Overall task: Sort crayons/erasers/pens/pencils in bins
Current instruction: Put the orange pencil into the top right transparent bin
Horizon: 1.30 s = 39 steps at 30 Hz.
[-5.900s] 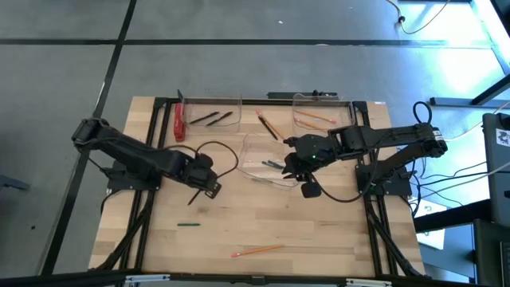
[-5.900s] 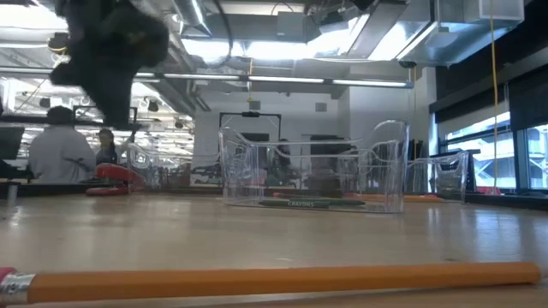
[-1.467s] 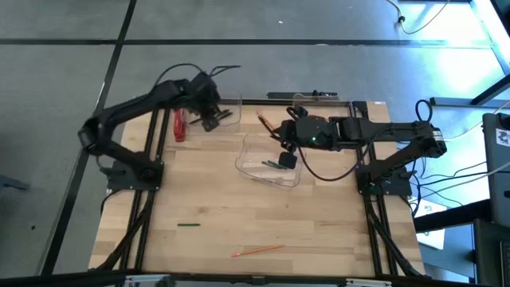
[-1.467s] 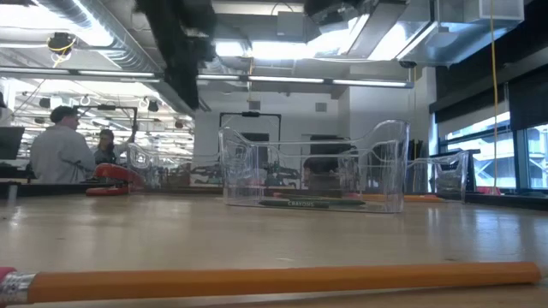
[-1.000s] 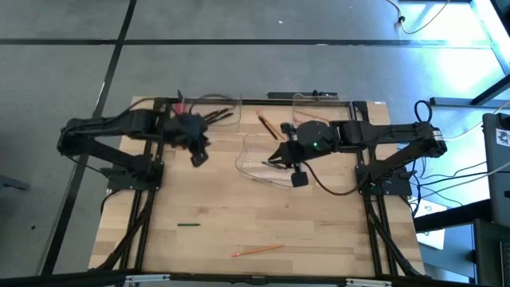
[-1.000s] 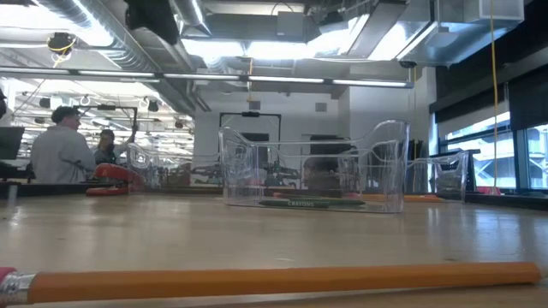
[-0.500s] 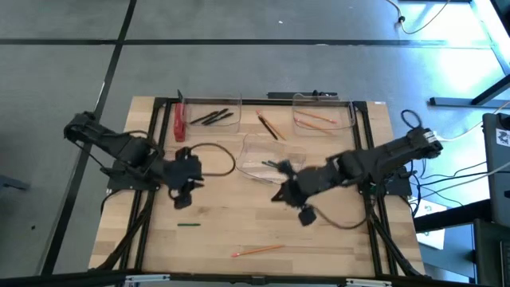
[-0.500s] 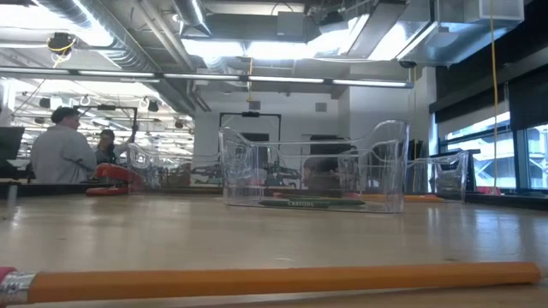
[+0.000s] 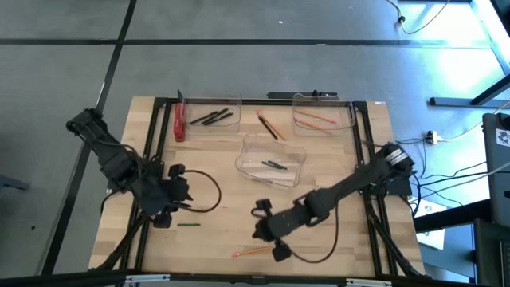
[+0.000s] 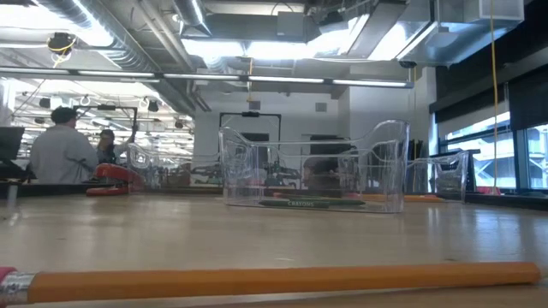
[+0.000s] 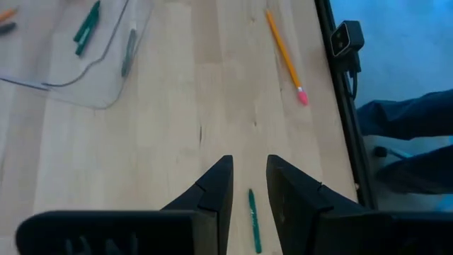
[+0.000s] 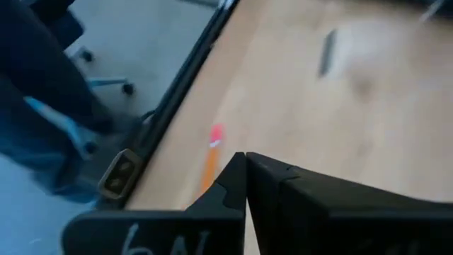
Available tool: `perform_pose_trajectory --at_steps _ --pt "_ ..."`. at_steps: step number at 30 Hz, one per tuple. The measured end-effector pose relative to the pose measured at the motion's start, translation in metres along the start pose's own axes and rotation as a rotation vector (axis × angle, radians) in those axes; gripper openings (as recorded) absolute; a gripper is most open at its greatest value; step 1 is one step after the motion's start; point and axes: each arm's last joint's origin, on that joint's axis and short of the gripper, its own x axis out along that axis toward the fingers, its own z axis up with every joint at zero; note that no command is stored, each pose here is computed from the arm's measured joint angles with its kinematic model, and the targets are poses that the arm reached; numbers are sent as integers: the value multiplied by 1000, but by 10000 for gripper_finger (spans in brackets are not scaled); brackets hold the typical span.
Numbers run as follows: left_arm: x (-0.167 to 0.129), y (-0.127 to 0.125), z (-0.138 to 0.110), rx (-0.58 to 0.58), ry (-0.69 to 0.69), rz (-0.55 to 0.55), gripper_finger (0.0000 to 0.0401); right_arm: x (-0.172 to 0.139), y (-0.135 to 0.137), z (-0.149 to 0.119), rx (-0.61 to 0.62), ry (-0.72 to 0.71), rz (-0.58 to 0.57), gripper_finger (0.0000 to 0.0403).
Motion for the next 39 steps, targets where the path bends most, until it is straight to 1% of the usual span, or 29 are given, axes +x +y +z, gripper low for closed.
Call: perform_pose_trajectory --at_steps 3,6,11,13,18,21,26,28,35,39 --pt "-1 -2 -1 12 -14 13 78 15 11 -10 56 41 46 4" --pt "-1 -2 -1 1 -17 17 78 18 14 -13 143 55 67 12" --pt "-1 -2 -1 -36 -18 18 79 18 14 -15 294 89 60 49" --pt "-1 -2 -1 -43 -18 18 79 18 14 -18 326 117 52 69" --pt "-1 -2 -1 -66 -18 17 79 17 20 -26 306 194 48 114" --pt "-1 -2 -1 -67 -19 18 79 23 27 -34 274 233 50 130" --pt "-1 -2 -1 -67 -20 19 79 42 42 -52 155 278 41 134" --pt "-1 -1 -1 -67 -25 26 79 48 45 -58 138 299 39 134" --pt "-1 -1 -1 -69 -32 35 79 73 45 -80 131 365 17 134" --pt "-1 -1 0 -88 -34 36 79 83 45 -89 125 399 3 134"
